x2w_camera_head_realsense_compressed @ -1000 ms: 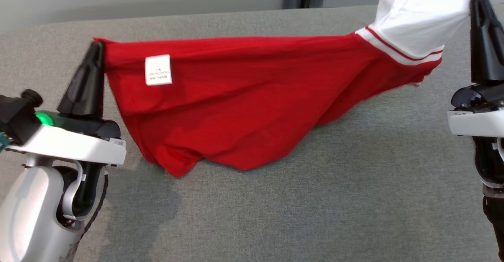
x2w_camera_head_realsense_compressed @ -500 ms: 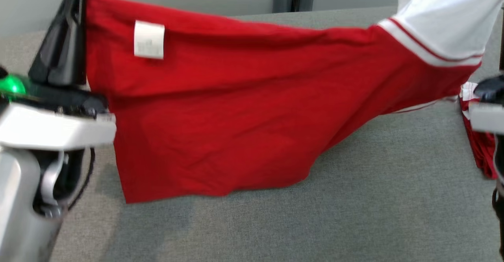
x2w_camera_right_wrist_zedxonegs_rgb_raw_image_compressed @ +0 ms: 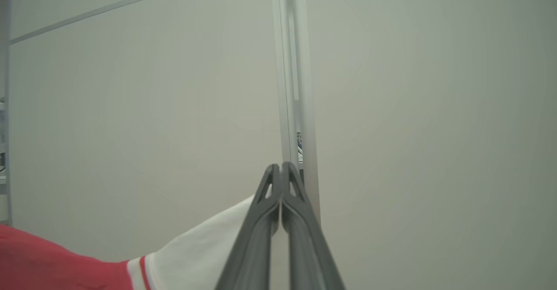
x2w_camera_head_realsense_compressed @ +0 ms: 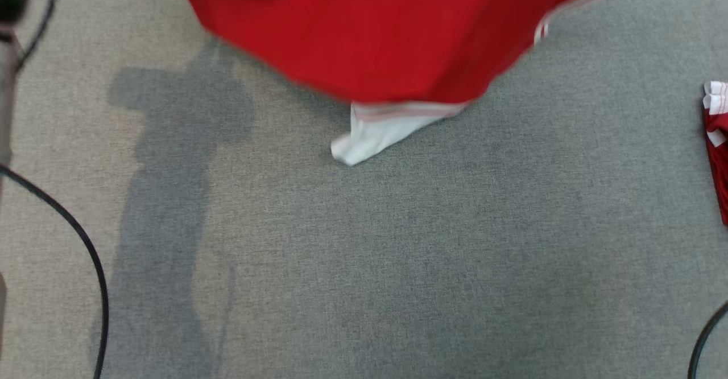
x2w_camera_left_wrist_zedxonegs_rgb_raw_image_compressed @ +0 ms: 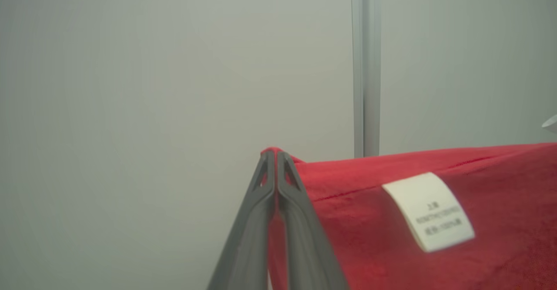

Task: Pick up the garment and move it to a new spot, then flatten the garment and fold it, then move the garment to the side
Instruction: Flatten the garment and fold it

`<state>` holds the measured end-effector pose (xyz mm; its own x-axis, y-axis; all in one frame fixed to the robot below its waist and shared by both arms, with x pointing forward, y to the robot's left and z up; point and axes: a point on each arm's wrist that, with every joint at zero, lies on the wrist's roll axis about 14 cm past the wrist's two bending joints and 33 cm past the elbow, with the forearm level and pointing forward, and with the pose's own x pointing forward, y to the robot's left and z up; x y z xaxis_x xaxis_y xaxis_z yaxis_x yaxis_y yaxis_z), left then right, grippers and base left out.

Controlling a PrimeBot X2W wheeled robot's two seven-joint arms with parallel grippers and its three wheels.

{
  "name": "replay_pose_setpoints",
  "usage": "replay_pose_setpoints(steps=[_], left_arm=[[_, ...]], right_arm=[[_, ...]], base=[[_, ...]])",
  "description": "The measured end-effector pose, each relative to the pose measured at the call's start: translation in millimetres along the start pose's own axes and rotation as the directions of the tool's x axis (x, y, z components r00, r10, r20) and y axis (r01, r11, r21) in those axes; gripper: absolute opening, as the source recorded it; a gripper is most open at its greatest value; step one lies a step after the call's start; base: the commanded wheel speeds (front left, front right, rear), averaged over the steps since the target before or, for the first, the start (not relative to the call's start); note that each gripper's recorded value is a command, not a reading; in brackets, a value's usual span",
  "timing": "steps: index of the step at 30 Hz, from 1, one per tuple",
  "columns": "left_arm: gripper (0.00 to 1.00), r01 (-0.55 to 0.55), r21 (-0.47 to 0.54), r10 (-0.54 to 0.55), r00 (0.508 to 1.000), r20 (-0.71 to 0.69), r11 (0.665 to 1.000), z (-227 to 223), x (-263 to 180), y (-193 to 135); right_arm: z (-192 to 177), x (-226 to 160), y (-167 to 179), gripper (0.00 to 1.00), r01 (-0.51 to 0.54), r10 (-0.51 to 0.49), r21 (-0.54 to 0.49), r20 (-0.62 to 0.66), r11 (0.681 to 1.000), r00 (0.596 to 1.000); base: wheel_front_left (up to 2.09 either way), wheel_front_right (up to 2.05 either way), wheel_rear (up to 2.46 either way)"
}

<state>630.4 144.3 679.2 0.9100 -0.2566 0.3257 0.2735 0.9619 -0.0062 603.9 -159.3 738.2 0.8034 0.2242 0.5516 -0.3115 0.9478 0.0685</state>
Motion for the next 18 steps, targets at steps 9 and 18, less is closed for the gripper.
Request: replay_pose_setpoints(steps=[9, 18], left_arm=[[0.0, -0.059, 0.067, 0.05, 0.99, 0.131, 0.996, 43, 52, 21], [0.0, -0.054, -0.013, 0.054, 0.998, -0.011, 0.998, -28, 53, 22]], right_arm=[[46, 61, -1, 0.0, 0.022, -0.024, 0.018, 0.135, 1.0, 0.991], [-27, 50, 0, 0.0, 0.023, -0.023, 0.024, -0.011, 0.999, 1.0]], base=[[0.0, 0.0, 0.0], [0.0, 0.0, 0.0]])
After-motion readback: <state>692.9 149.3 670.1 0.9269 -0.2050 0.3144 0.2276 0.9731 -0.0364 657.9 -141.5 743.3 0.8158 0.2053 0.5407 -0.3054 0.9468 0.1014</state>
